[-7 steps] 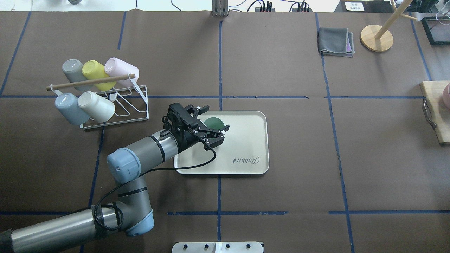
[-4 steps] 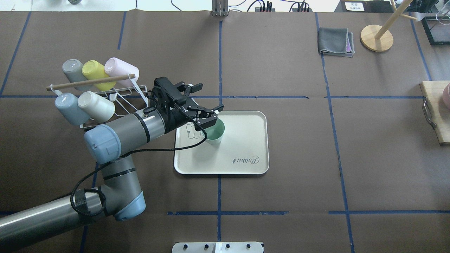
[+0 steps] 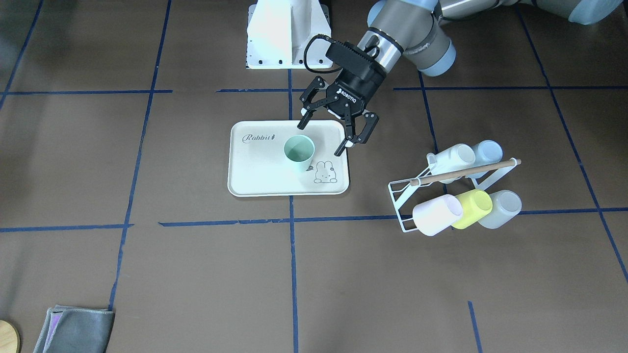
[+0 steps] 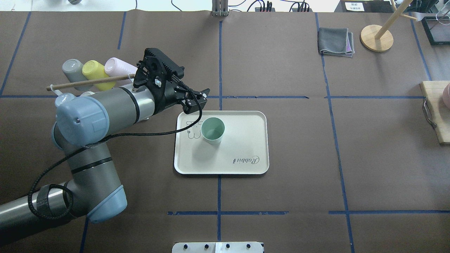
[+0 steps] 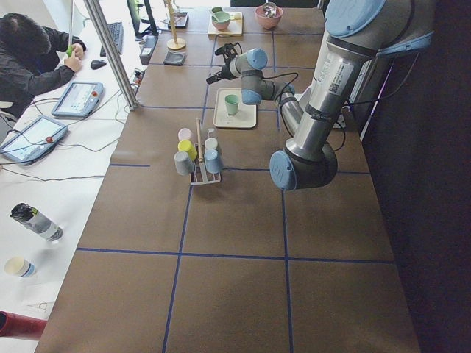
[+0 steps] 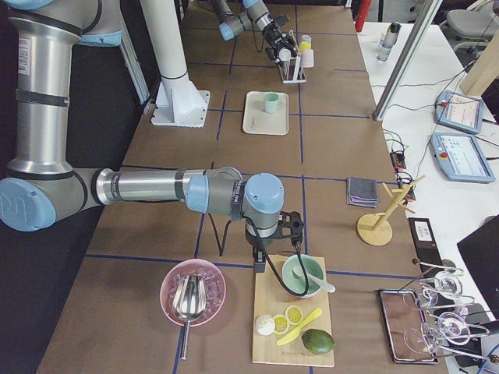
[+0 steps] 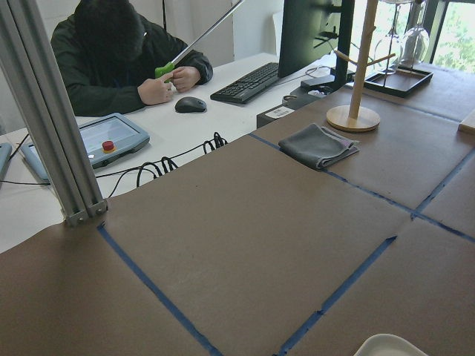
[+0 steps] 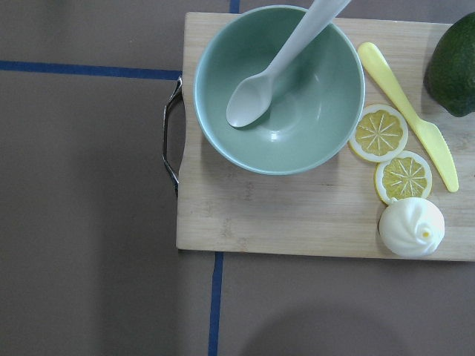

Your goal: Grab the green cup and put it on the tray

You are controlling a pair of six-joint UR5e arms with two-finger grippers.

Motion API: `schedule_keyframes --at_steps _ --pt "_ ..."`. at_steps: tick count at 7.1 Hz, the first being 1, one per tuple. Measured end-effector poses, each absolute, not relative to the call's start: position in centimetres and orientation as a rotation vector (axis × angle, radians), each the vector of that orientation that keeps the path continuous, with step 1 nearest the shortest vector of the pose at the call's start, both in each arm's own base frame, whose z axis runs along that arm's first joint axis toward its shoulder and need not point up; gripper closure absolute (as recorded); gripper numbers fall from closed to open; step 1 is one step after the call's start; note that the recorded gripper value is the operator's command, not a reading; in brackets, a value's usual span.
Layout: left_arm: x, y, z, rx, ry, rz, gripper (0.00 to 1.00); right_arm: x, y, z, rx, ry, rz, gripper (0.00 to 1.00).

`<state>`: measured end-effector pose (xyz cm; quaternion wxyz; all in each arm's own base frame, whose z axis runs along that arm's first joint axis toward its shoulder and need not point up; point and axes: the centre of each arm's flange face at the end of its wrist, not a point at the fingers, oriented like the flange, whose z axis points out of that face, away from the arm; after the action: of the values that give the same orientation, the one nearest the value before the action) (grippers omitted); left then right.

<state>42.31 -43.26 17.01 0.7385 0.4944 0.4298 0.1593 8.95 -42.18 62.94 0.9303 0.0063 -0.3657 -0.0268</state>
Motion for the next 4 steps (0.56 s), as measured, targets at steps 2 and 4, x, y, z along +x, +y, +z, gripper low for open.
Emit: schedule_keyframes --at_steps 2,4 --pt "39.5 -45.6 19.1 0.853 0.891 0.443 0.0 9.0 -42.1 63.0 0.015 -0.749 -0.062 0.0" --pt "35.4 -48.7 20.9 0.795 0.739 0.561 0.0 9.0 -42.1 63.0 0.015 -0.749 -0.061 0.0"
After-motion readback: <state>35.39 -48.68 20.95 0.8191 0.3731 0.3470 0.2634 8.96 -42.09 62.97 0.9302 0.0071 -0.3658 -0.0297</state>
